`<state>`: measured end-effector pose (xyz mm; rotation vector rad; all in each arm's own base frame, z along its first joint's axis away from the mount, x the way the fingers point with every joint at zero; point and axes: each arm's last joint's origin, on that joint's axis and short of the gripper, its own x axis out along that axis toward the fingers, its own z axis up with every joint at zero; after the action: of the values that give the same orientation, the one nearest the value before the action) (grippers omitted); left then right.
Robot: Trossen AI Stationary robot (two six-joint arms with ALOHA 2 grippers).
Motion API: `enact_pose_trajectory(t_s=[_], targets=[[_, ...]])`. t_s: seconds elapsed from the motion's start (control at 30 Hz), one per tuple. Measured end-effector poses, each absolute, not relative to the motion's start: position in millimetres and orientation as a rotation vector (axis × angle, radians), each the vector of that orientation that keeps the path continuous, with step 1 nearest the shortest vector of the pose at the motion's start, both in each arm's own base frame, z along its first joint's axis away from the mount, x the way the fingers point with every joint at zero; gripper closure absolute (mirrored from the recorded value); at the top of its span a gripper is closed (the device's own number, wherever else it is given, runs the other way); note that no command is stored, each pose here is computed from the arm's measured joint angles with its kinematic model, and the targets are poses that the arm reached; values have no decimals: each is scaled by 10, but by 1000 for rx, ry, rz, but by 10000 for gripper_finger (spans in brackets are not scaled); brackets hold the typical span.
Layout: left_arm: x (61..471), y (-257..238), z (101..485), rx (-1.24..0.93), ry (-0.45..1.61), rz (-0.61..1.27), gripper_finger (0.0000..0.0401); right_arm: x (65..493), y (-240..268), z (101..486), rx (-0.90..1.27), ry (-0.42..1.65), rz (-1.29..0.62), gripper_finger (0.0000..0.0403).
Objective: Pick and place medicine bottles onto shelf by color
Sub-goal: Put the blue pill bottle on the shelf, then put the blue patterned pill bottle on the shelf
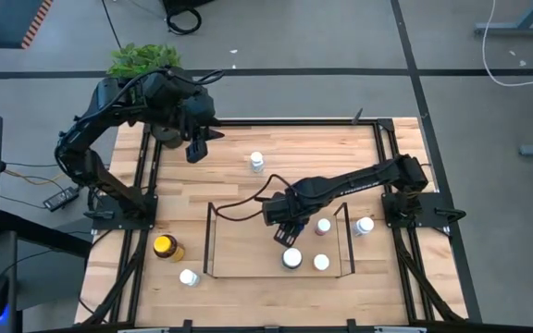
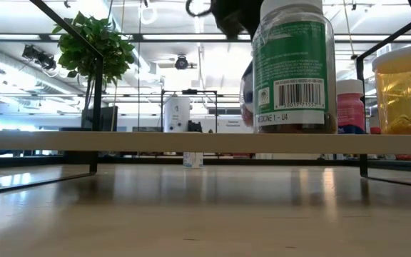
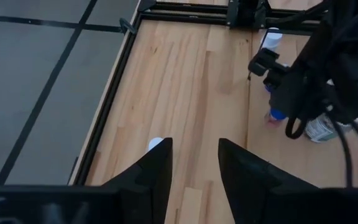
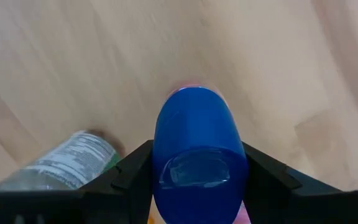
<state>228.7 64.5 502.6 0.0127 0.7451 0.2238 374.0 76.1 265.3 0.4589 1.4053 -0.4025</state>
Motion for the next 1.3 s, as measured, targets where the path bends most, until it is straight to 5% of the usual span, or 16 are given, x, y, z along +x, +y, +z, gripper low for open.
enact_pose_trajectory(t_s=[0.57,0.9,1.3], targets=[[2287,645,5023,12,748,224,267,3741,752,2482,509,1409,-429,199],[2286,645,5023,13,749,224,264,3737,746,2483,522,1398,-466,138],[2245,633,4976,-3,813,220,244,3755,689,2974,485,1313,-423,114]])
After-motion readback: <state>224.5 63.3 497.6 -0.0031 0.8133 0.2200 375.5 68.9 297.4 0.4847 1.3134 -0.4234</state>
